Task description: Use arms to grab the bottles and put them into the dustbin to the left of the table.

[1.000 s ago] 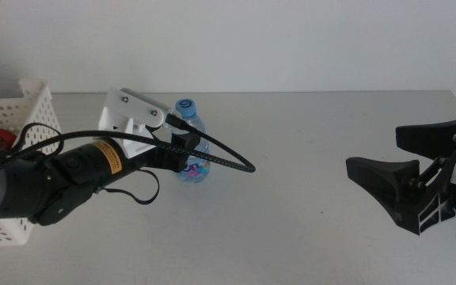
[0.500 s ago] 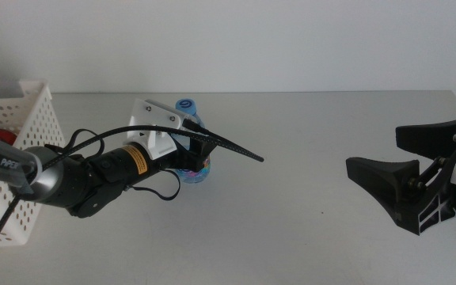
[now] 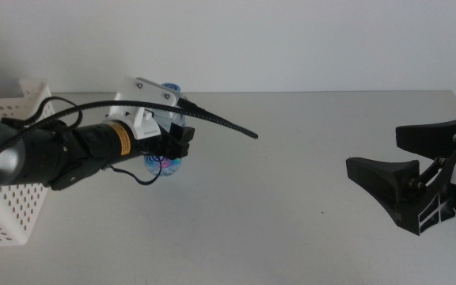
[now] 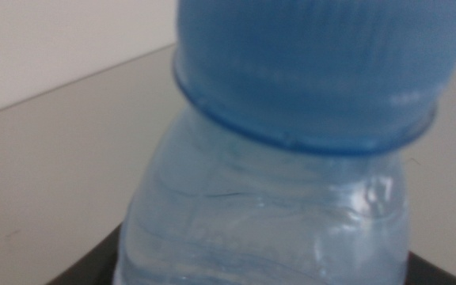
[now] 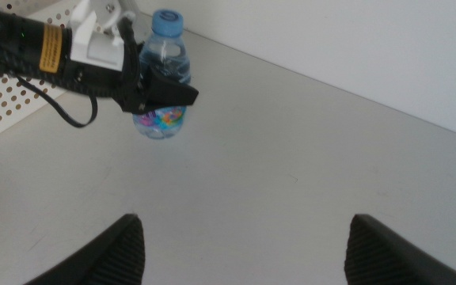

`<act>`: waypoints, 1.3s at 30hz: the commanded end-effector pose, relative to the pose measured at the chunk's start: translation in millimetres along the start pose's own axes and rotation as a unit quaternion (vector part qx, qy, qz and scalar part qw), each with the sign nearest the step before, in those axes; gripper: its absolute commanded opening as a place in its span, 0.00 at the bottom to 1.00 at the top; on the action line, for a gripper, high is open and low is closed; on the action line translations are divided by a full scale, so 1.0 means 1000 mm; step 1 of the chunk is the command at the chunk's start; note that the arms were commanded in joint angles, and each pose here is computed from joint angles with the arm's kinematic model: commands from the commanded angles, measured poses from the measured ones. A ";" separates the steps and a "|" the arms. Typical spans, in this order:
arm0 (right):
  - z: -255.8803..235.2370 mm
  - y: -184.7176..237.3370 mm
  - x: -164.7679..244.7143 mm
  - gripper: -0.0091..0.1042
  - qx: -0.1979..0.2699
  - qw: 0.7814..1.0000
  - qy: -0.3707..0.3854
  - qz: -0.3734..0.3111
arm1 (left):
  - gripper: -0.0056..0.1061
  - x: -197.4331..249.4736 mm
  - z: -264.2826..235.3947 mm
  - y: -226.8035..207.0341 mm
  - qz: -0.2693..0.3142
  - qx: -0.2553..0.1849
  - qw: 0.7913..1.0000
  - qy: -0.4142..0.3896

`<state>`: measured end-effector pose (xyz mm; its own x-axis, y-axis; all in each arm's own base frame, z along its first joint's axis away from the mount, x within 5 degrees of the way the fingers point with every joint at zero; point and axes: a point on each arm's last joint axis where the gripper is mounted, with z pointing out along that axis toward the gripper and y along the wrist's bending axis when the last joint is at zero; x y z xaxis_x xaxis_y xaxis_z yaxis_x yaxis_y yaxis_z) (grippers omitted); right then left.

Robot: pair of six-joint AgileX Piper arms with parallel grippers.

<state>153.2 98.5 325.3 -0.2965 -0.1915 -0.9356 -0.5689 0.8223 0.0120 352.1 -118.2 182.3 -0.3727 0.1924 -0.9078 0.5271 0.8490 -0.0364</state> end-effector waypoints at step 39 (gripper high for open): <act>-0.005 -0.001 -0.015 0.65 0.008 0.999 -0.049 -0.008 | 0.04 -0.179 -0.238 0.100 0.049 -0.350 0.925 0.143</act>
<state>153.2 98.5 325.3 -0.2965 -0.1915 -0.9356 -0.5689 0.8223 0.0120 295.6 44.5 412.2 -0.6954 0.2918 -0.6567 0.0352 0.9266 0.3744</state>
